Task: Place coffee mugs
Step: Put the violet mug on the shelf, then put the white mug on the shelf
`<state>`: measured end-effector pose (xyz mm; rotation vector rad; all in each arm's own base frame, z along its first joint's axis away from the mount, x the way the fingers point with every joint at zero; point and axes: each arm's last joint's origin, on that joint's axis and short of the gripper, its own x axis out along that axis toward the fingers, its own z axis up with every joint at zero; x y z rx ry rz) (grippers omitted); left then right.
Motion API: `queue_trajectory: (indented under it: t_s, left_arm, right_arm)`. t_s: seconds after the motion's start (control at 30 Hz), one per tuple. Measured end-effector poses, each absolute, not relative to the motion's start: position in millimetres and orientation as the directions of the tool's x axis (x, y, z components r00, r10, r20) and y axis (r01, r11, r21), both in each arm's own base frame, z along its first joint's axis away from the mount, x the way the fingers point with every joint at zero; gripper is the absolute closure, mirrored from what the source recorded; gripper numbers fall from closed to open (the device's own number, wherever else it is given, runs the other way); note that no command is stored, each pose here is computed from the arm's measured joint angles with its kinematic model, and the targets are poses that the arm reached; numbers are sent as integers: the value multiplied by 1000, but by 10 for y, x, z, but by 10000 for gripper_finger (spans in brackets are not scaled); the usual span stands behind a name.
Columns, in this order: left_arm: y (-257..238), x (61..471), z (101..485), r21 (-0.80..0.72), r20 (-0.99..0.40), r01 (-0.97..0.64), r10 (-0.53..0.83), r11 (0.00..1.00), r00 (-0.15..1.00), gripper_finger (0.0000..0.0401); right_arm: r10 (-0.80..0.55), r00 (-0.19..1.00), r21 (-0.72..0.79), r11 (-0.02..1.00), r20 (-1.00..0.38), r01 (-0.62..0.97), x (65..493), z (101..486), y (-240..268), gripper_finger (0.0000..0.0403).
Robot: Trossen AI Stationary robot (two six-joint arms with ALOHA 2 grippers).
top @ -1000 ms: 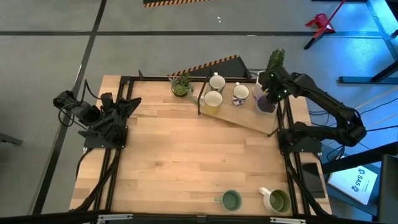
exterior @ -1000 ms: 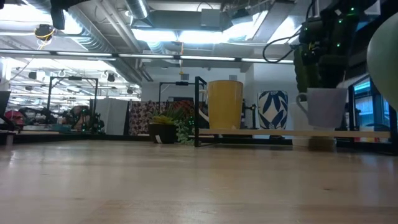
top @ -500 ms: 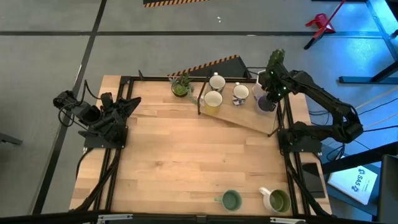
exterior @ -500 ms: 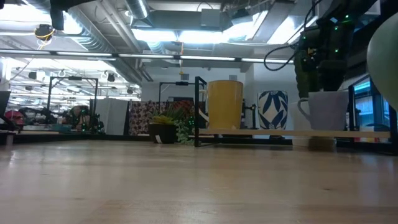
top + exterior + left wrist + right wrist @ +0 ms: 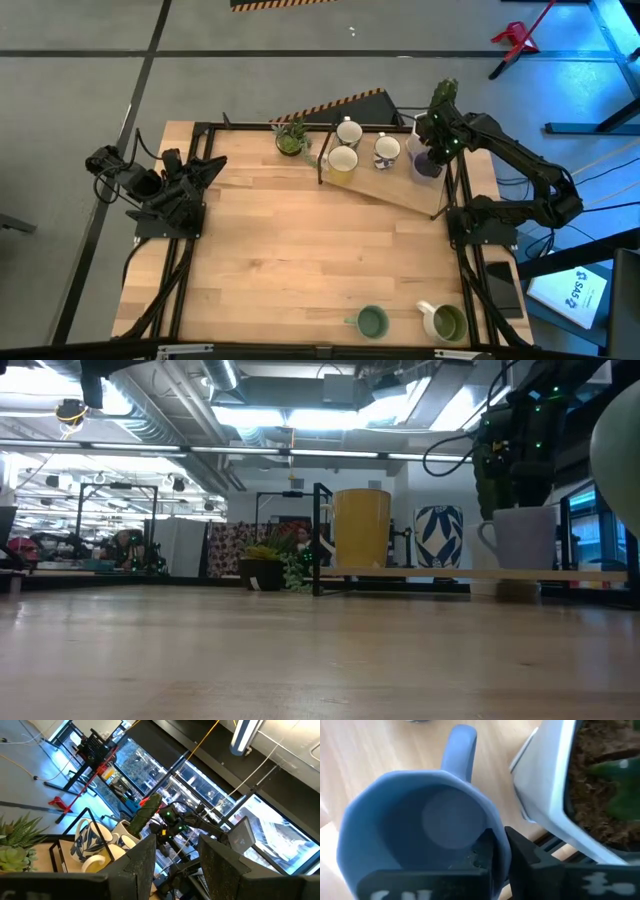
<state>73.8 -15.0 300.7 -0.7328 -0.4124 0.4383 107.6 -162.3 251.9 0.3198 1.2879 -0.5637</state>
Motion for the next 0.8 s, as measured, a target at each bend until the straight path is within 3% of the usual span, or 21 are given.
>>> queue_trajectory:
  t_s: [0.47, 0.8]
  left_arm:
    - [-150, 738, 3007, -711, 204, -236, 516, 662, 832, 259]
    - [-152, 740, 3001, -706, 201, -240, 513, 666, 834, 259]
  right_arm:
    - [-216, 176, -77, 813, -961, 578, 1079, 2533, -1625, 333]
    - [-254, 191, -94, 799, -948, 594, 1090, 2814, -1645, 291]
